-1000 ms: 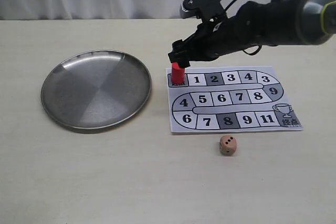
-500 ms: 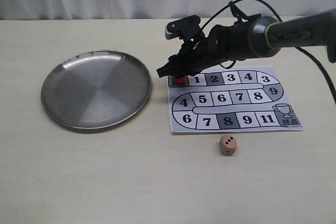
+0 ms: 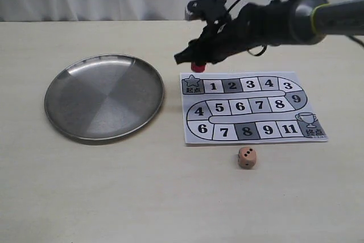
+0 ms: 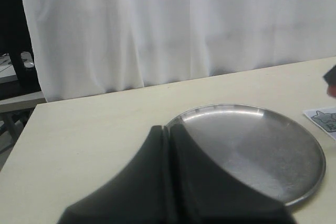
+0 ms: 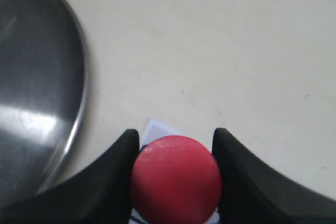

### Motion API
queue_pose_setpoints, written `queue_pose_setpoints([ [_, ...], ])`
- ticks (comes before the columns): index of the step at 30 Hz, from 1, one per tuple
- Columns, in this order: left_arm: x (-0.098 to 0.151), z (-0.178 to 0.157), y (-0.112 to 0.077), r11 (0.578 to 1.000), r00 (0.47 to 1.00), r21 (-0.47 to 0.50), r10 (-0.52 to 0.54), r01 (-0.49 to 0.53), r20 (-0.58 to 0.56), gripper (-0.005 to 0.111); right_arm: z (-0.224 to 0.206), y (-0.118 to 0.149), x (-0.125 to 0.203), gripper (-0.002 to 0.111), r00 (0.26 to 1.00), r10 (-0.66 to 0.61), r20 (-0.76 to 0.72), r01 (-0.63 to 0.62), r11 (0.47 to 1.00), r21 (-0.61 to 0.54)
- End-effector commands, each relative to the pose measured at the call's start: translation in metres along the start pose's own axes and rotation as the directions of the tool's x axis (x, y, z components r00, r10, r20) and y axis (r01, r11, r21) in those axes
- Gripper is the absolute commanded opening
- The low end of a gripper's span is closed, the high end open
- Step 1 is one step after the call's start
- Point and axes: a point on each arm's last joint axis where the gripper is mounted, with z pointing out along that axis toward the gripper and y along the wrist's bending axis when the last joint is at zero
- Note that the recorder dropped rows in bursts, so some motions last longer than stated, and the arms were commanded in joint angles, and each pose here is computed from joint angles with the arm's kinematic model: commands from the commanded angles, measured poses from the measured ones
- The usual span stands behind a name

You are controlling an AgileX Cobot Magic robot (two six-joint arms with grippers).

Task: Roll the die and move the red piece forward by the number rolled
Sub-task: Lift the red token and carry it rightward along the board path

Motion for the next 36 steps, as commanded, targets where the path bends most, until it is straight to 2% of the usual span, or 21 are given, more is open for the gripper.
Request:
queue_pose_setpoints([
  [1, 0.000, 0.000, -0.001, 1.000, 1.000, 0.009, 0.000, 0.000, 0.010, 0.000, -0.051, -0.020, -0.031, 0.004, 0.995, 0.007, 0.095, -0.010, 0.999, 0.032],
  [6, 0.000, 0.000, -0.001, 1.000, 1.000, 0.009, 0.000, 0.000, 0.010, 0.000, -0.049, -0.024, -0.026, 0.004, 0.999, -0.019, 0.047, 0.018, 0.999, 0.038],
  [13, 0.000, 0.000, -0.001, 1.000, 1.000, 0.009, 0.000, 0.000, 0.010, 0.000, 0.018, -0.029, 0.025, 0.004, 0.991, -0.012, -0.135, 0.015, 1.000, 0.026],
  [17, 0.000, 0.000, -0.001, 1.000, 1.000, 0.009, 0.000, 0.000, 0.010, 0.000, 0.038, -0.030, 0.046, 0.004, 0.977, -0.036, -0.212, 0.041, 0.999, 0.020],
  [30, 0.000, 0.000, -0.001, 1.000, 1.000, 0.009, 0.000, 0.000, 0.010, 0.000, 0.029, -0.029, 0.038, 0.004, 0.981, -0.037, -0.192, 0.042, 0.999, 0.021],
  [36, 0.000, 0.000, -0.001, 1.000, 1.000, 0.009, 0.000, 0.000, 0.010, 0.000, -0.010, -0.033, 0.005, 0.004, 0.996, -0.034, -0.083, 0.038, 0.998, 0.043],
])
